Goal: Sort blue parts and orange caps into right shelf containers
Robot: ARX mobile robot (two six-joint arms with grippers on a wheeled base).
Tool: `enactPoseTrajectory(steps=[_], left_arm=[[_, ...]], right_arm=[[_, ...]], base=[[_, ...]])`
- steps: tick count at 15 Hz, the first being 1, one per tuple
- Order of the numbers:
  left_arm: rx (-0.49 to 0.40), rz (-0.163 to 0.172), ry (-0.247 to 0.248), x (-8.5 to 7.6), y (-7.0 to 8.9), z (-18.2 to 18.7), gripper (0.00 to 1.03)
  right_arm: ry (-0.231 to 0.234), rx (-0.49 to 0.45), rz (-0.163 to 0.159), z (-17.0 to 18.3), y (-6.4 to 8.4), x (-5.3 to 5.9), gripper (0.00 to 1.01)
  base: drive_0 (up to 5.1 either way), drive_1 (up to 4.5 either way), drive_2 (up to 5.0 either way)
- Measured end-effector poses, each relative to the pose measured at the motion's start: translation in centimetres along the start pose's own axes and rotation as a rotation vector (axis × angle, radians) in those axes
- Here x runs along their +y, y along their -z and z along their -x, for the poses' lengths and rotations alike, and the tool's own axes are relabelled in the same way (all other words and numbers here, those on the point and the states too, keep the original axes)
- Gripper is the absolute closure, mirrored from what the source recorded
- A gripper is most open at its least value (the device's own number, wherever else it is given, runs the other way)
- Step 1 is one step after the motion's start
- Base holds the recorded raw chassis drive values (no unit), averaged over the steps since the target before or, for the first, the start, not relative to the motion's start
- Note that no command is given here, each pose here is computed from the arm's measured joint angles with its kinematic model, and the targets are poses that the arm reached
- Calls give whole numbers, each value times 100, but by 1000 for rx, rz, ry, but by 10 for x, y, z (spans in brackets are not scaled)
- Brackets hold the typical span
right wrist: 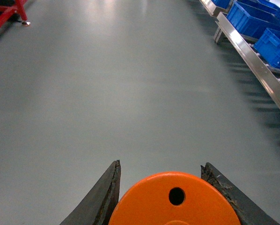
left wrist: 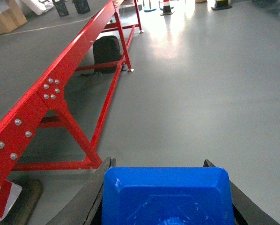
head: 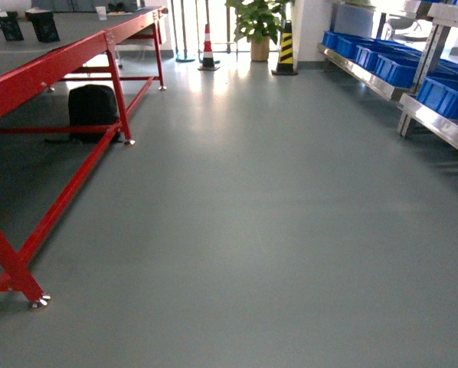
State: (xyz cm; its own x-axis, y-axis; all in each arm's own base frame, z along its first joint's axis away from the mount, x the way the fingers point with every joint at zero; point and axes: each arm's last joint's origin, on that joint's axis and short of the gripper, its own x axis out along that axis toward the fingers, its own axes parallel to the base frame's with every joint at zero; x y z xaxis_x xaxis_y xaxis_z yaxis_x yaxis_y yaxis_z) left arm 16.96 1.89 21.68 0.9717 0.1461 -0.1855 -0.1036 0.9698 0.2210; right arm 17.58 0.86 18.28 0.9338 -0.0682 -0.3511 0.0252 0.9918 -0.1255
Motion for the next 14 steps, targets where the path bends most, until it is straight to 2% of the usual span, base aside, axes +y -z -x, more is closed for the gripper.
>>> enactPoseTrajectory(steps=[1,4,6,14], left_arm=[[4,0,1,0,0,0,58],[-2,-2,13,-1,0,0,58],[-7,0,-6,1,-1,1,58],[0,0,-2,0,0,0,58]], right_arm=[[0,2,0,0,0,0,57],[10,-1,-2,0,0,-1,57],[5,-3,-2,0,0,-1,57],[4,2,-1,0,0,-1,57]], base=[[497,-244,-244],[0,0,0],[5,421,-411],[-2,413,-418]])
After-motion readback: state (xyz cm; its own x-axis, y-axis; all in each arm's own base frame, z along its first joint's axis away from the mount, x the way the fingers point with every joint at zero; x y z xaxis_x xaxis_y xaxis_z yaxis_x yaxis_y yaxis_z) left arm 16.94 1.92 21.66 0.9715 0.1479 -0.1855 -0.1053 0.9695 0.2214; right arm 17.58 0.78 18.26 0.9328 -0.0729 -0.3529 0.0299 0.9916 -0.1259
